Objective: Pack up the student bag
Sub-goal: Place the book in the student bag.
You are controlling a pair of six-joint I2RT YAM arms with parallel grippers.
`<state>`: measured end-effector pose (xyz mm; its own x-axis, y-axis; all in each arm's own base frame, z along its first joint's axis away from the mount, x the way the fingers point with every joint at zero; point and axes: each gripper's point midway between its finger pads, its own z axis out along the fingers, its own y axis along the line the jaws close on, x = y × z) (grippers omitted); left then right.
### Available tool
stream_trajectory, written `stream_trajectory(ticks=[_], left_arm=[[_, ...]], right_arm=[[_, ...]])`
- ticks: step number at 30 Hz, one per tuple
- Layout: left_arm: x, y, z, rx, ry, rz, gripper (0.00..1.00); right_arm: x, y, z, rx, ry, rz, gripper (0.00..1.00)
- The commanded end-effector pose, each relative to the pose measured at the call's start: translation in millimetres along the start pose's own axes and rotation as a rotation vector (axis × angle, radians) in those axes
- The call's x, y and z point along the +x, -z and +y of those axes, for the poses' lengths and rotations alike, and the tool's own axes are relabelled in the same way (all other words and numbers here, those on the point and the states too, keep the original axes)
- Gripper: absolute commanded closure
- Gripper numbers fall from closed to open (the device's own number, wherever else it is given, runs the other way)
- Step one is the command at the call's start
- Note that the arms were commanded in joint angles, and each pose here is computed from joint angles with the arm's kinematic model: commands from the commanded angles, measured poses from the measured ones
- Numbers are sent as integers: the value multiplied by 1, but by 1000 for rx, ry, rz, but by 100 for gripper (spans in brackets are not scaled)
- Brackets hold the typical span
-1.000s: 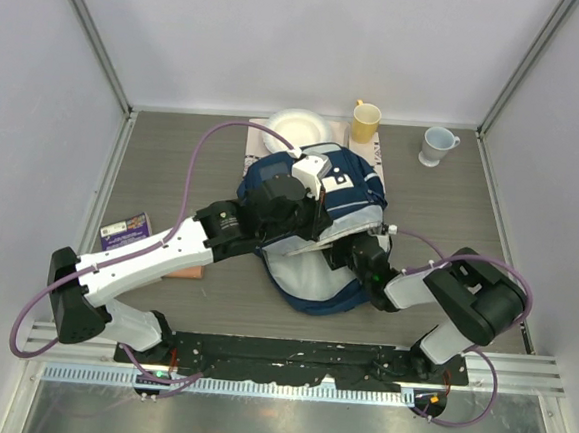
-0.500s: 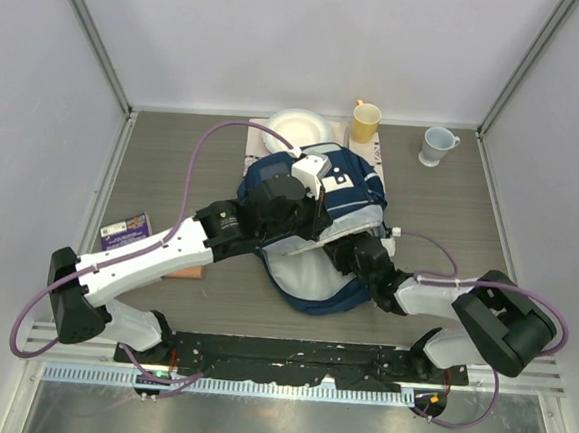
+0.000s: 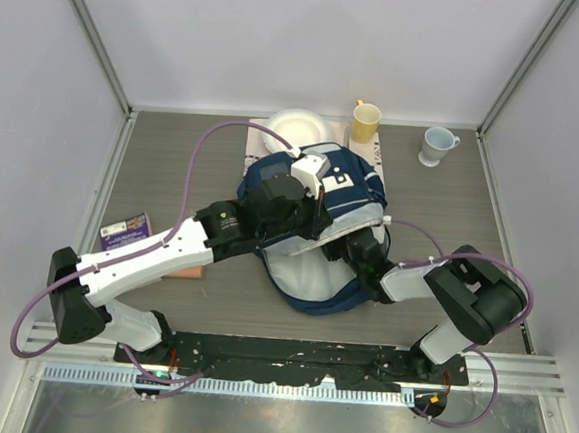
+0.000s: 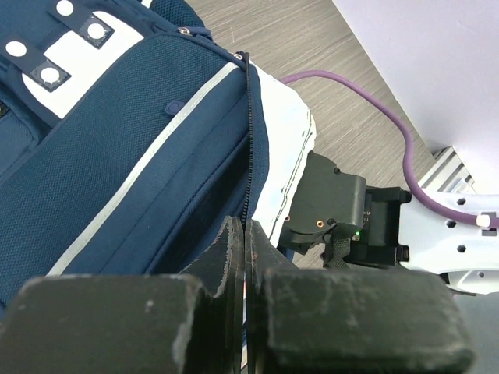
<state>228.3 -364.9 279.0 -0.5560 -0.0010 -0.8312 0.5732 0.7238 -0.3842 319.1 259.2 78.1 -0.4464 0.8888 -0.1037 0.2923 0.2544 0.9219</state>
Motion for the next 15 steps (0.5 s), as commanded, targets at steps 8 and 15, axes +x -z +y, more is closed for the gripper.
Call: stream_trajectory(ticks=[8,15], left_arm=[[-33,8,-11,52,35,-120,100],[-32,7,-4,24,33,-118,100]], right_arm=[[-11,53,20,-104,77,9,21],[-12,92,30,-64,211,42,21]])
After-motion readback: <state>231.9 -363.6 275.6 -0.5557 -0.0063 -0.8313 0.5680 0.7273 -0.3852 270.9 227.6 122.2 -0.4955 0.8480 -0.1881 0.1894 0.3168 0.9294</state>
